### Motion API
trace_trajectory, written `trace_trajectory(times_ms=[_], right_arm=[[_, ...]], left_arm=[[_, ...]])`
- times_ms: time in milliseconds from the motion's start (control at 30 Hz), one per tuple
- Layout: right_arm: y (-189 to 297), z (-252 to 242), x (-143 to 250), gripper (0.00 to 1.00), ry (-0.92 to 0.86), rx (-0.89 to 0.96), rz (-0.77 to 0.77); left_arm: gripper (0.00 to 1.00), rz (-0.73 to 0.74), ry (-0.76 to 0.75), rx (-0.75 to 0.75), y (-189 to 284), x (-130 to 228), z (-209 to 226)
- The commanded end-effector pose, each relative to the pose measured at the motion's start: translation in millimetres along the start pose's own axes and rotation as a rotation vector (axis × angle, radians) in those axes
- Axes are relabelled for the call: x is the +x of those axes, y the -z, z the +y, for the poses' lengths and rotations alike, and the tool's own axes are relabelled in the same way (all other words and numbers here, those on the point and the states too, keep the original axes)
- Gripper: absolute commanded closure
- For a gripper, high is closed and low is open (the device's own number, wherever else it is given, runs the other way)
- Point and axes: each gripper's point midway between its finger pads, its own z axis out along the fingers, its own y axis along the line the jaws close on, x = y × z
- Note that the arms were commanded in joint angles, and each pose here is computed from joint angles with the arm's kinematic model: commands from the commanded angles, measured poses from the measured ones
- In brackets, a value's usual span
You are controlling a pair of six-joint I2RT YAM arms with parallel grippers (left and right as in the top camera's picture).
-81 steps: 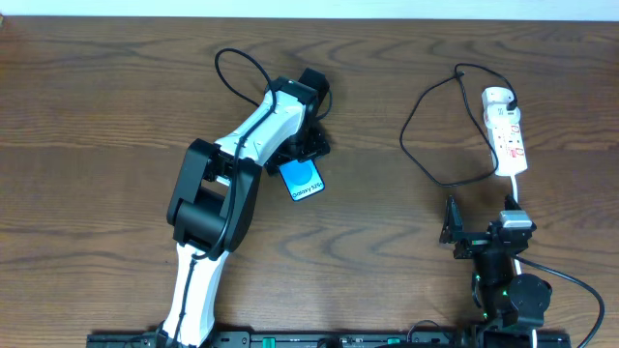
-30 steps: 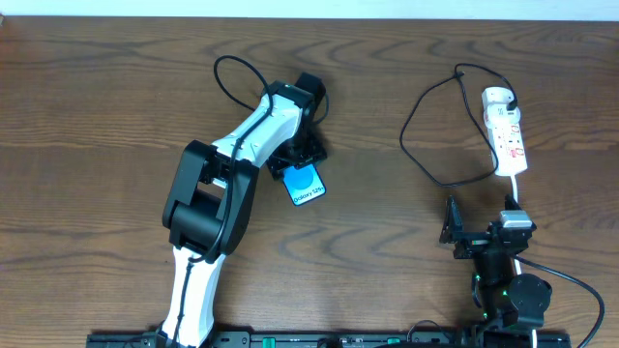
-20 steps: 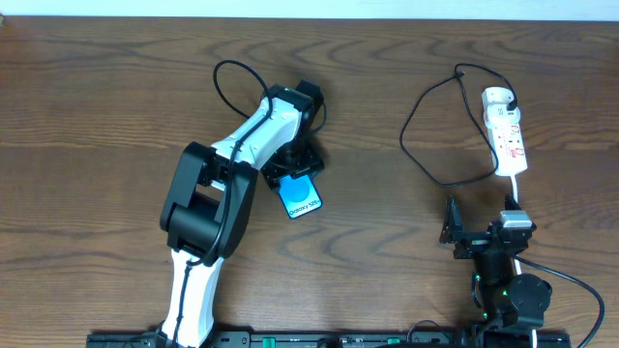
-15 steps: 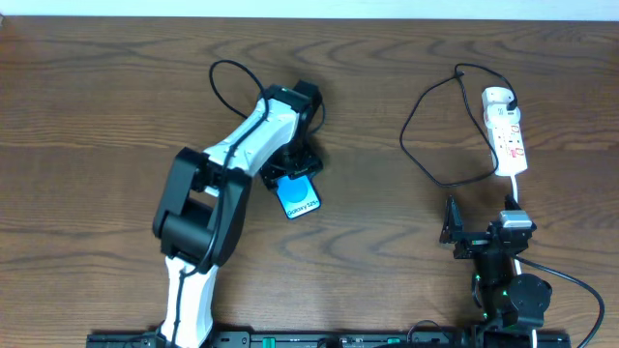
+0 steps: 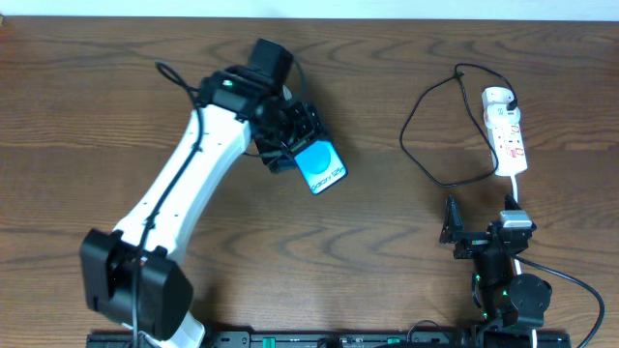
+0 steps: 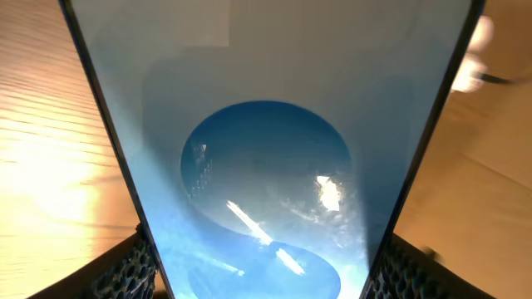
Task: Plug charger to phone and switch on socket
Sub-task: 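Lift the phone upright with the left gripper toward the center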
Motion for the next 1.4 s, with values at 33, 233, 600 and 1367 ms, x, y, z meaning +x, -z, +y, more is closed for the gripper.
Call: trace_trajectory(times_ms=[33, 233, 600, 1367], right_arm=[[0.3, -2.0, 0.5, 0.01, 0.018, 0.011, 0.0], [0.3, -1.9, 0.5, 0.01, 0.018, 0.01, 0.0], [0.3, -1.9, 0.5, 0.01, 0.018, 0.01, 0.0], [0.3, -2.0, 0.5, 0.01, 0.018, 0.011, 0.0]], left_arm=[[0.27, 0.158, -0.052, 0.305, 33.2, 20.1, -48.5], [0.27, 0.113, -0.024, 0.395, 55.3, -17.1, -40.0], [0.27, 0.344, 0.041, 0.399, 7.5, -5.9, -34.3], [0.27, 0.576, 0.067, 0.502, 6.3, 31.4, -54.7]])
